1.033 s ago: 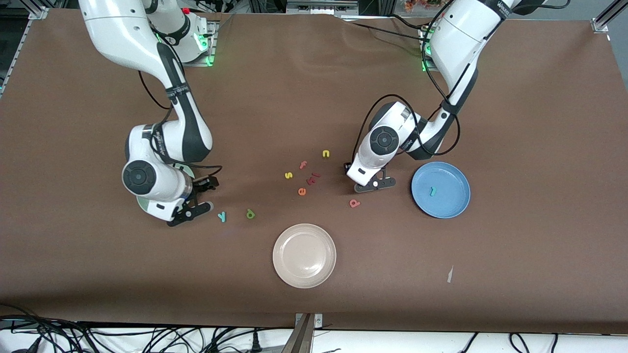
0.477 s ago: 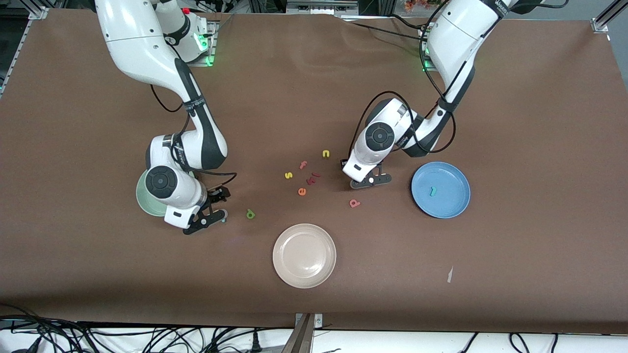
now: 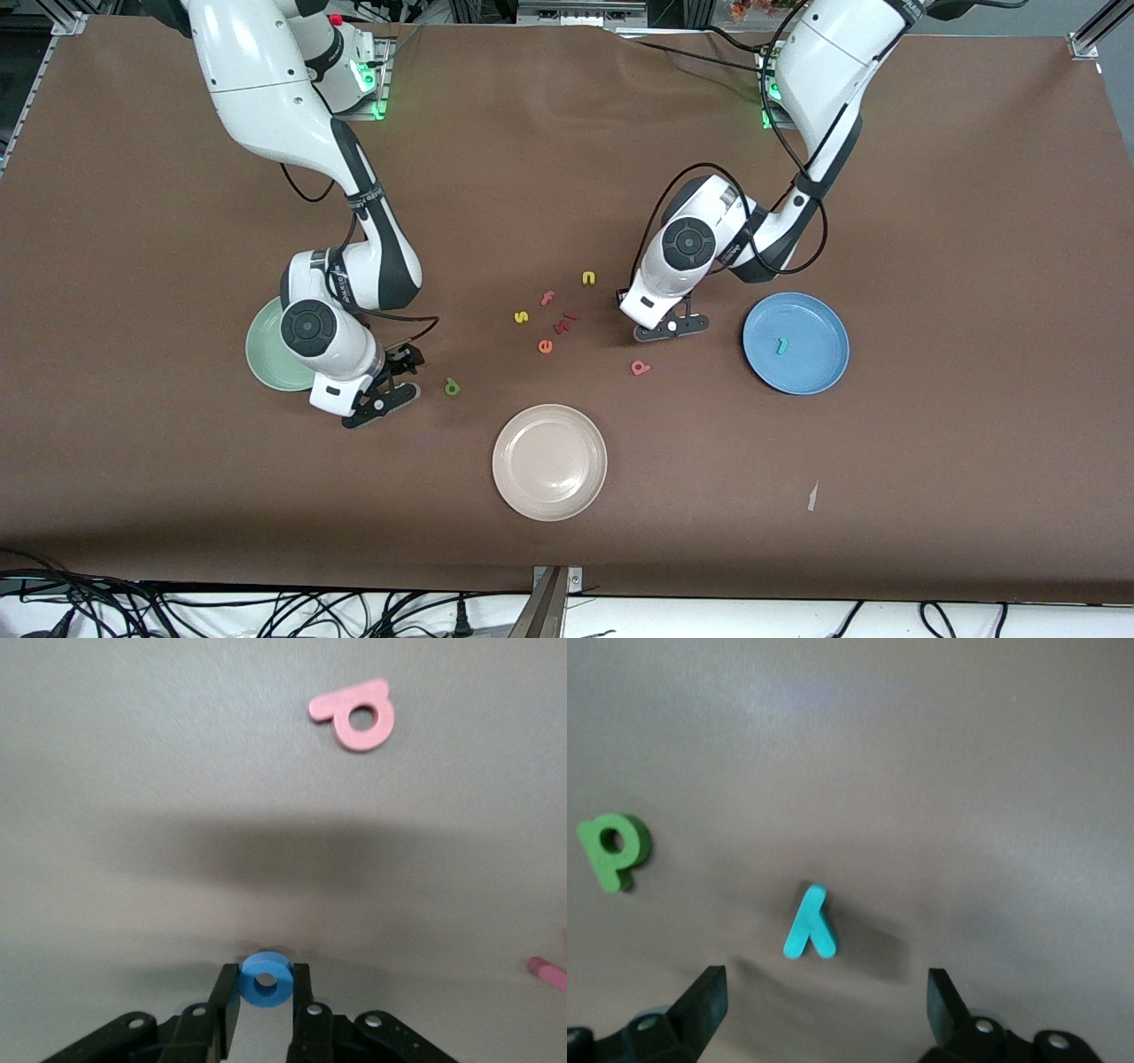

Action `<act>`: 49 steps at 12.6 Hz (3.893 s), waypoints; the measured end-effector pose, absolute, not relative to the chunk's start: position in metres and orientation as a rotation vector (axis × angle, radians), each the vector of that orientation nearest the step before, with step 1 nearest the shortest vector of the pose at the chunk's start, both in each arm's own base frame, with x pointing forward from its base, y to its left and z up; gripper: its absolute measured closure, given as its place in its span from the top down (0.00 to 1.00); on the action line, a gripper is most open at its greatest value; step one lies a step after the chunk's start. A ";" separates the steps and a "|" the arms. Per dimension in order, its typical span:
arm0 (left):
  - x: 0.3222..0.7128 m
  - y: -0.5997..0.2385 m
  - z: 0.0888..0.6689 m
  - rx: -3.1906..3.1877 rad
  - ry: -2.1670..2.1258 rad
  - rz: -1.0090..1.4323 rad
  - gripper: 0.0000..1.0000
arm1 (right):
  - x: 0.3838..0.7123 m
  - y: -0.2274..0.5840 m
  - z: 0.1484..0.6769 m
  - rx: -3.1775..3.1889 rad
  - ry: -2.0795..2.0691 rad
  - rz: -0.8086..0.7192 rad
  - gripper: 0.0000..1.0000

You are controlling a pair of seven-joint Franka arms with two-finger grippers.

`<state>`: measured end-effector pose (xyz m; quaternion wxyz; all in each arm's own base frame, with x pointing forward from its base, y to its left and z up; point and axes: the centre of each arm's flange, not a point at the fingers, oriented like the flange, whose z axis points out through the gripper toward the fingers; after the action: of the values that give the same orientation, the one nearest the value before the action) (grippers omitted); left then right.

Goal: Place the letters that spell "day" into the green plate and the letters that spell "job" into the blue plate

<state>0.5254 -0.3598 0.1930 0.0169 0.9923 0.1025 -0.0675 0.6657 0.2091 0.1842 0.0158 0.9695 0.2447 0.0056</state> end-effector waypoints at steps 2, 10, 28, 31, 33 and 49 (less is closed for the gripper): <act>0.536 -0.339 0.215 3.151 0.229 -0.203 0.28 | 0.667 0.210 0.179 3.012 0.763 0.039 1.00; 0.604 -0.164 0.259 3.140 -0.684 -0.238 0.28 | 0.667 0.212 0.175 3.091 0.694 0.049 0.75; 0.614 -0.276 0.244 2.963 -1.046 -0.156 1.00 | 0.671 0.210 0.183 3.112 0.732 -0.011 0.27; 0.612 -0.315 0.206 2.915 -1.094 -0.157 1.00 | 0.677 0.179 0.204 3.138 0.722 -0.135 0.27; 0.625 -0.316 0.192 2.900 -1.068 -0.060 1.00 | 0.677 0.157 0.227 3.161 0.688 -0.208 0.27; 0.624 -0.351 0.175 2.846 -1.104 0.104 0.27 | 0.624 0.069 0.240 3.178 0.503 -0.234 0.89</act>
<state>0.6245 -0.3507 0.1751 0.0435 0.9309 -0.3610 0.0340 0.6242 0.0689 0.2402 -0.0420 0.9842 0.1558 -0.0724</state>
